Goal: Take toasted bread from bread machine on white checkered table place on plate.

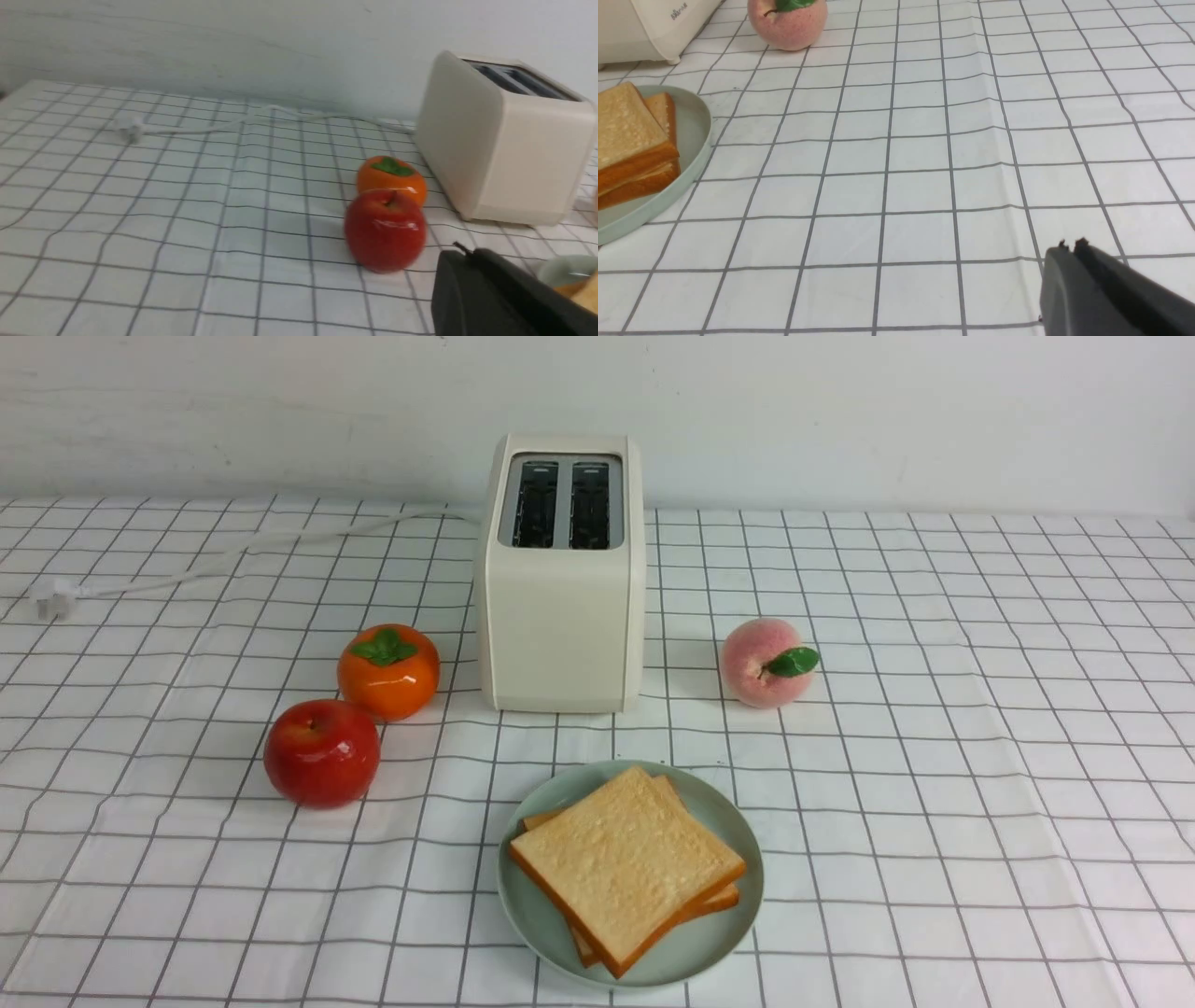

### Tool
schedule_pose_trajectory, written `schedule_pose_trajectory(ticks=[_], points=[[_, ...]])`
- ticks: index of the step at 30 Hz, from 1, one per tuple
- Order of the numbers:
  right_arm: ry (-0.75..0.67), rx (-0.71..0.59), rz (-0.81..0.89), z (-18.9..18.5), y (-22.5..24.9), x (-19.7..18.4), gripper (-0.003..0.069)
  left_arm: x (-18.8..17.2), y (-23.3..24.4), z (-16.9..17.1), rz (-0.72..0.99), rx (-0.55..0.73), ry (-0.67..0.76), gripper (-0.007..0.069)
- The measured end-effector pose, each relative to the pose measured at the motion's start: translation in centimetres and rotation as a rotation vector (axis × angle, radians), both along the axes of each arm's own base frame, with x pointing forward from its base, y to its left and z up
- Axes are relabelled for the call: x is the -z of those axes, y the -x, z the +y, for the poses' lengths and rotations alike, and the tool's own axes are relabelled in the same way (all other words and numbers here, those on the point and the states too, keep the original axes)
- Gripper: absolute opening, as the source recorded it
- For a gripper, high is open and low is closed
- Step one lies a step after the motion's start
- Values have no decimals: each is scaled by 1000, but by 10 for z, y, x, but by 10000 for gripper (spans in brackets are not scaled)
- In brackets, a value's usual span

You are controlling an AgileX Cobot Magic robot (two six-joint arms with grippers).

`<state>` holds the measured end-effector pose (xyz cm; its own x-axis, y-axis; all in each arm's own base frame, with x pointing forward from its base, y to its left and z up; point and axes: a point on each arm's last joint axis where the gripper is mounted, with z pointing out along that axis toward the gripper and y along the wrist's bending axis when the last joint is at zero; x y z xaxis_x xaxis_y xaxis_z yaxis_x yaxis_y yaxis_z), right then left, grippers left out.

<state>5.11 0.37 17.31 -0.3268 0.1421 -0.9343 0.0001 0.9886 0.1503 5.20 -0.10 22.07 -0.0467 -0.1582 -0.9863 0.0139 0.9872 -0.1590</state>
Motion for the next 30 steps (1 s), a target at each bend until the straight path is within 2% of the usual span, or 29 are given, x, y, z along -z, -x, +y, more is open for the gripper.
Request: schedule_pose_trajectory(ticks=[1,3,7,30], points=[[0,0,0,0,0,0,8,1,0,1,1,-30,4,-13],[0,0,-1,0,0,0,11,30,-3,3,90,-70,56,-13],[0,0,-1,0,0,0,15,52,0,1,274,-69,120,-13],[-1,0,-3,0,0,0,34,52,0,1,275,-66,127,-13]])
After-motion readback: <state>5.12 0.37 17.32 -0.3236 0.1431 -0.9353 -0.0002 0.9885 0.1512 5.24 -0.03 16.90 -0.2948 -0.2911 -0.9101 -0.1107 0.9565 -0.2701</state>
